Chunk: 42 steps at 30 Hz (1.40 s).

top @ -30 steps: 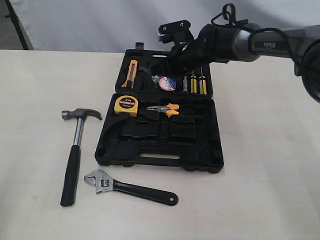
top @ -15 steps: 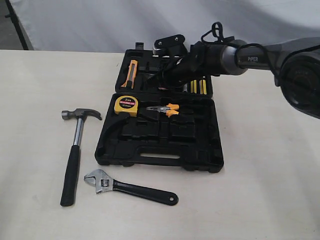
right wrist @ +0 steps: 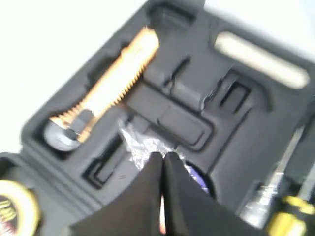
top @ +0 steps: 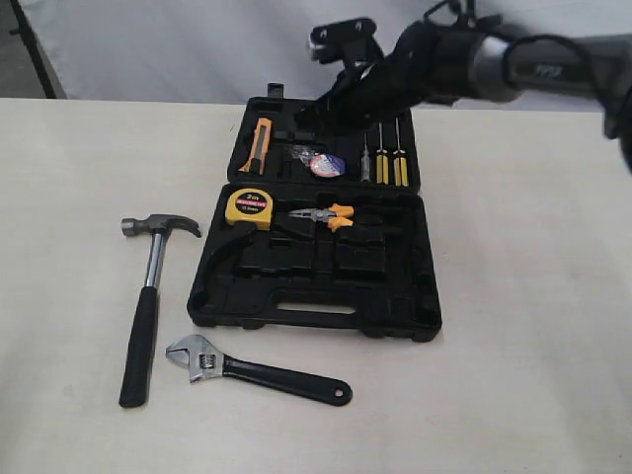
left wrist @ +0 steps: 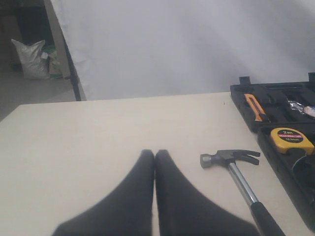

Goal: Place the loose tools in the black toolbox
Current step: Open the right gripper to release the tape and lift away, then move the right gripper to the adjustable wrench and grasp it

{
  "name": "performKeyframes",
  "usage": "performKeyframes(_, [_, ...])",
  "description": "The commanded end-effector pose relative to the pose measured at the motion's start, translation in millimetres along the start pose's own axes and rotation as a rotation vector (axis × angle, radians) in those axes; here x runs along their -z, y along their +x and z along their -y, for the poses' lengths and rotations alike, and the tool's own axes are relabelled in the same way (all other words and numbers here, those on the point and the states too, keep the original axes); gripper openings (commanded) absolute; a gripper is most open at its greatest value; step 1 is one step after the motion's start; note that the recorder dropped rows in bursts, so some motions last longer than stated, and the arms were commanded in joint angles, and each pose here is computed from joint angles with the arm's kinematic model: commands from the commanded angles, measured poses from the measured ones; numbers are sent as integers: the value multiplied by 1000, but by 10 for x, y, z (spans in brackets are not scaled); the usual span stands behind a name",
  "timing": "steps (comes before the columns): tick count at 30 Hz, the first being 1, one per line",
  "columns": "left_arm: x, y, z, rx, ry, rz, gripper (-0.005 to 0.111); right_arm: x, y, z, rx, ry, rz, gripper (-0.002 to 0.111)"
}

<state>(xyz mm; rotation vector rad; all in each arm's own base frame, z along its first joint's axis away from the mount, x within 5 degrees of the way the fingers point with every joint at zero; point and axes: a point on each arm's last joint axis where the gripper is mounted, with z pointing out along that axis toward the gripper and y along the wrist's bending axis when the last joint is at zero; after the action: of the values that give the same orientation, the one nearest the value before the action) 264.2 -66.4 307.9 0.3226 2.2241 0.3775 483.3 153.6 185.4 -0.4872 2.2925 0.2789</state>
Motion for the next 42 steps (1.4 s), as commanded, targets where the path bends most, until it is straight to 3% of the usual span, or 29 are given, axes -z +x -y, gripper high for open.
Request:
performKeyframes(1, [8, 15, 3, 22, 14, 7, 1, 580, -242, 63, 19, -20, -33, 0])
performKeyframes(5, [8, 15, 3, 22, 14, 7, 1, 987, -340, -20, 30, -26, -97, 0])
performKeyframes(10, [8, 15, 3, 22, 14, 7, 1, 1168, -303, -402, 61, -114, -205, 0])
performKeyframes(20, [8, 15, 3, 22, 14, 7, 1, 956, 382, -1422, 224, -257, -360, 0])
performKeyframes(31, [8, 15, 3, 22, 14, 7, 1, 931, 857, -2014, 290, -326, -472, 1])
performKeyframes(34, [8, 15, 3, 22, 14, 7, 1, 865, 931, -2176, 317, -312, -453, 11])
performKeyframes(39, [8, 15, 3, 22, 14, 7, 1, 702, 1108, -2316, 422, -256, -476, 49])
performKeyframes(42, [8, 15, 3, 22, 14, 7, 1, 596, 1190, -2314, 427, -250, -497, 63])
